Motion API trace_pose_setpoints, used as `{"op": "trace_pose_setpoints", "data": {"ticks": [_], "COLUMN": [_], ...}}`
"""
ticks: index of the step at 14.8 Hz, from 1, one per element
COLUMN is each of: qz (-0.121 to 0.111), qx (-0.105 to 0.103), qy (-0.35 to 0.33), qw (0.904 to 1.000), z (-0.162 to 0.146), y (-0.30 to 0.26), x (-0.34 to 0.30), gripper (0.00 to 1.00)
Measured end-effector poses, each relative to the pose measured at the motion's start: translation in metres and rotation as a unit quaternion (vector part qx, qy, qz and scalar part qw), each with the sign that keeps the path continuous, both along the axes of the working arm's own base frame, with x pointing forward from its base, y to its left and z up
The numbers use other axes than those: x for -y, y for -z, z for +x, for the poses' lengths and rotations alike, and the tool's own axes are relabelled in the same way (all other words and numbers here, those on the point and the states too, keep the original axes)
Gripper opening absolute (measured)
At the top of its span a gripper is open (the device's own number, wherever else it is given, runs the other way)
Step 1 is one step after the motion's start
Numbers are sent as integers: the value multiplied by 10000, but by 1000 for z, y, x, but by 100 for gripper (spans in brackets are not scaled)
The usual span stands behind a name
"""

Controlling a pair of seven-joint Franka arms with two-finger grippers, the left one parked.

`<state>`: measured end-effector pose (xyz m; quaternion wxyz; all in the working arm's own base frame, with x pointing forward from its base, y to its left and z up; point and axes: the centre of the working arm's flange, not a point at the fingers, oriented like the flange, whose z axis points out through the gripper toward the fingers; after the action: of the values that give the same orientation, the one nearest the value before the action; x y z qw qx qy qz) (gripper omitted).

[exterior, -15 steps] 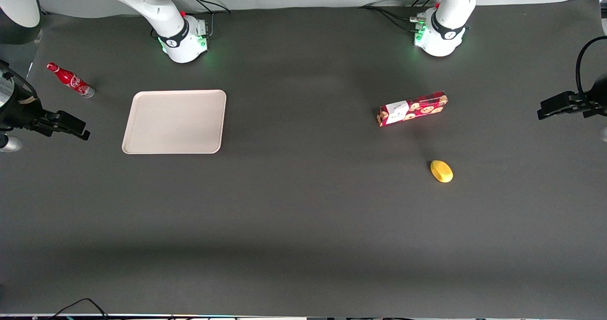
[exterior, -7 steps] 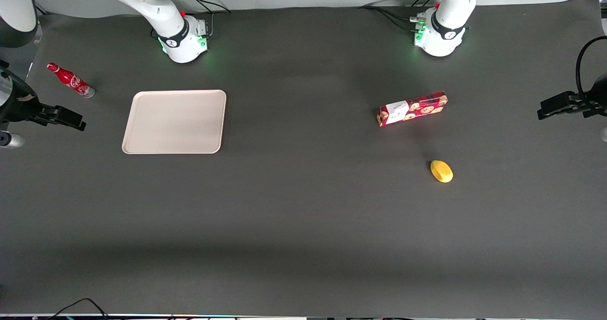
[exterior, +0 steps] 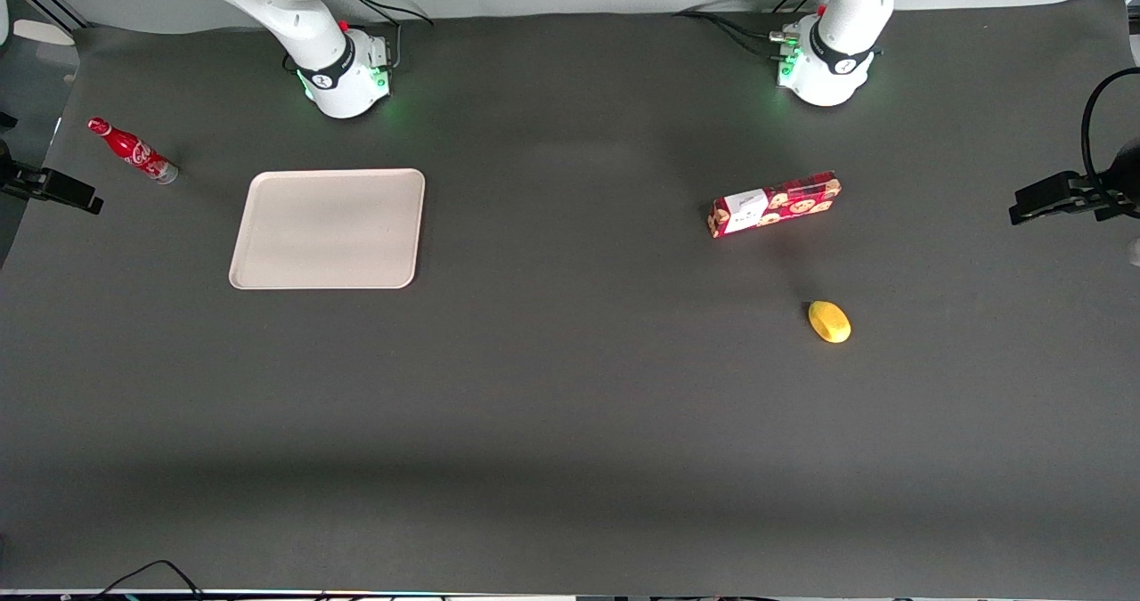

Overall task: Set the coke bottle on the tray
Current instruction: 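Lower the open right gripper over the red Coca-Cola bottle's cap end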

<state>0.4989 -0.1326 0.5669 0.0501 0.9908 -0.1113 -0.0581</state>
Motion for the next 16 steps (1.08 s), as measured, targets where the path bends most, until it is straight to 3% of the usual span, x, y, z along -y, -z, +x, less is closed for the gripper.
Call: {"op": "trace_pose_setpoints", "data": {"ticks": [5, 10, 13, 16], "qz": [89, 186, 257, 487], "qx": [280, 318, 306, 303], "qy": [-160, -153, 291, 791], "qw": [9994, 9992, 9988, 9952], "z": [-50, -122, -181, -252], "y": [49, 83, 103, 132], "x": [47, 142, 201, 245], "gripper": [100, 100, 100, 100]}}
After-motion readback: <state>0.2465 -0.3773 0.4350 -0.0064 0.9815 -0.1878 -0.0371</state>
